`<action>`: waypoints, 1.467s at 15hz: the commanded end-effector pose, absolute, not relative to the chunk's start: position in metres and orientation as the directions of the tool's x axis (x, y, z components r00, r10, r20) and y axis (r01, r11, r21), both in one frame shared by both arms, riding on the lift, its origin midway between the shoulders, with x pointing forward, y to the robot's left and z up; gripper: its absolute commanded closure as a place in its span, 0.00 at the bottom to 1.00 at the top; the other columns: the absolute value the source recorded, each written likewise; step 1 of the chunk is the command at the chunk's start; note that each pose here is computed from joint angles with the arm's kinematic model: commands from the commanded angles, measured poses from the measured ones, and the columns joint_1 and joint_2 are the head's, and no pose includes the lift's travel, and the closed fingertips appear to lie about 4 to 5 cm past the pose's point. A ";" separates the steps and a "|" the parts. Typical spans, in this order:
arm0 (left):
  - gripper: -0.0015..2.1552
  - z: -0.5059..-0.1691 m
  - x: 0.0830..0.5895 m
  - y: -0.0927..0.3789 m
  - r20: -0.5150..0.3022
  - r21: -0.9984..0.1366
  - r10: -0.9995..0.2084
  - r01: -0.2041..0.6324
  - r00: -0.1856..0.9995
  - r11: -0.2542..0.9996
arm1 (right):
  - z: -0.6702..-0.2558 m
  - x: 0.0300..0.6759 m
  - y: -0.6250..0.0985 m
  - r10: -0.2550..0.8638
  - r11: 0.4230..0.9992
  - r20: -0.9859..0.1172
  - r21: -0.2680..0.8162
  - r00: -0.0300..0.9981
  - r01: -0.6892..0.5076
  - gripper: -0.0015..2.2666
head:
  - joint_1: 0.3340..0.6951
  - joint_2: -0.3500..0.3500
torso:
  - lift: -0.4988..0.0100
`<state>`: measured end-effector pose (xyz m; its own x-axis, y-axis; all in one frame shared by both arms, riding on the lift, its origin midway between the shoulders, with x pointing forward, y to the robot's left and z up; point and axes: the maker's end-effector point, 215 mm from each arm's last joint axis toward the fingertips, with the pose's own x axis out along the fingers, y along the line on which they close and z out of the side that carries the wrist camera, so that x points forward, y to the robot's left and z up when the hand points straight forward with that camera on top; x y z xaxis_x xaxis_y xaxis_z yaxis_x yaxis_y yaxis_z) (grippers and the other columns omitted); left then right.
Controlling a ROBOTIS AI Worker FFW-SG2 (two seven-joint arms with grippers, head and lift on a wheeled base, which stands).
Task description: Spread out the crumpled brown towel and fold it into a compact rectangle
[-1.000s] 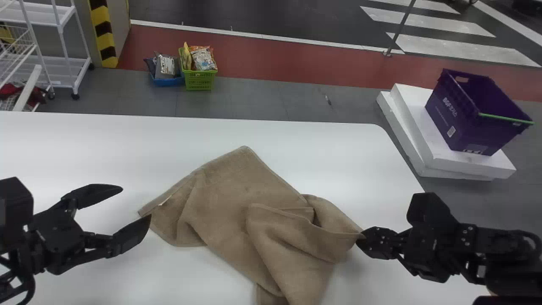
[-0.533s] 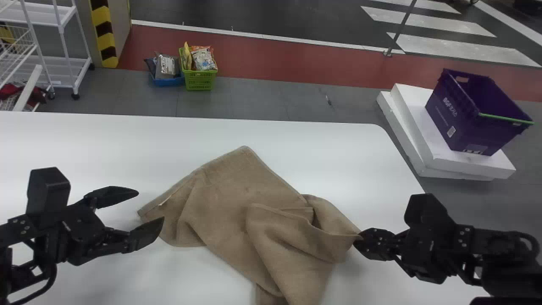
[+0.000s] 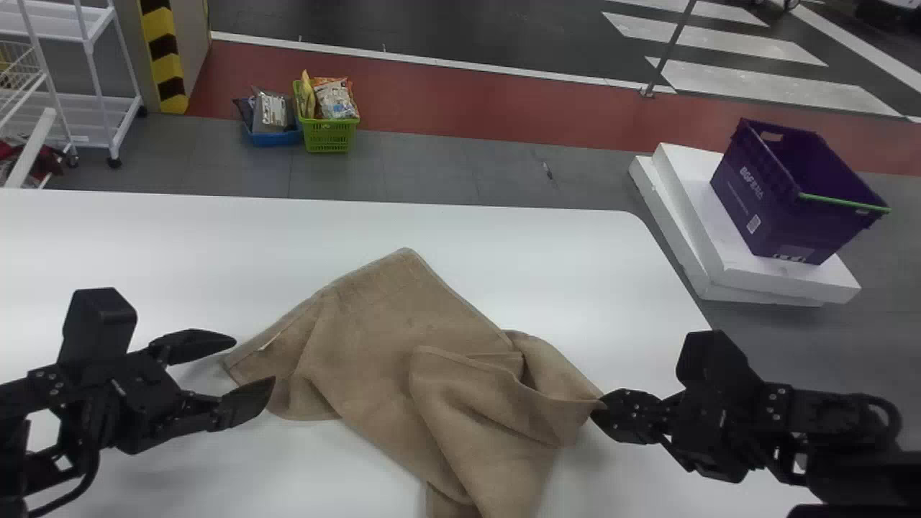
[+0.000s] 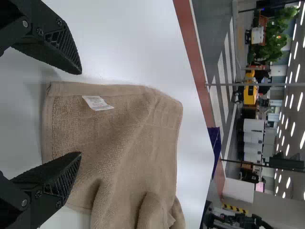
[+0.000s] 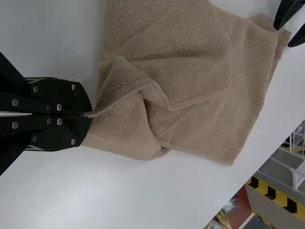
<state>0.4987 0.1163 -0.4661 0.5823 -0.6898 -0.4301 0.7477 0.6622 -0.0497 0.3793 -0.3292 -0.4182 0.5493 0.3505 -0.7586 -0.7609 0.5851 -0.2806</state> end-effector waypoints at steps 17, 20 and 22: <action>0.91 -0.351 0.536 0.308 -0.325 -0.126 -0.488 0.475 0.810 0.871 | -0.274 0.434 -0.372 0.521 0.816 -0.312 -0.090 0.794 -0.571 0.58 | 1.00 0.32 | 0.73; 0.91 -0.326 0.544 0.343 -0.319 -0.133 -0.448 0.429 0.835 0.894 | -0.257 0.443 -0.377 0.529 0.838 -0.261 0.010 0.808 -0.545 0.58 | 1.00 0.39 | 0.73; 0.91 -0.318 0.545 0.362 -0.322 -0.111 -0.423 0.410 0.847 0.905 | -0.246 0.449 -0.382 0.521 0.851 -0.225 0.056 0.823 -0.523 0.58 | 1.00 0.44 | 0.73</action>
<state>0.5431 0.3502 -0.3245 0.8393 -0.4384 -0.3216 0.4219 0.8982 -0.1233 0.4454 -0.3785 -0.2535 0.8154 0.5234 -0.2474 -0.5353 0.8444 0.0223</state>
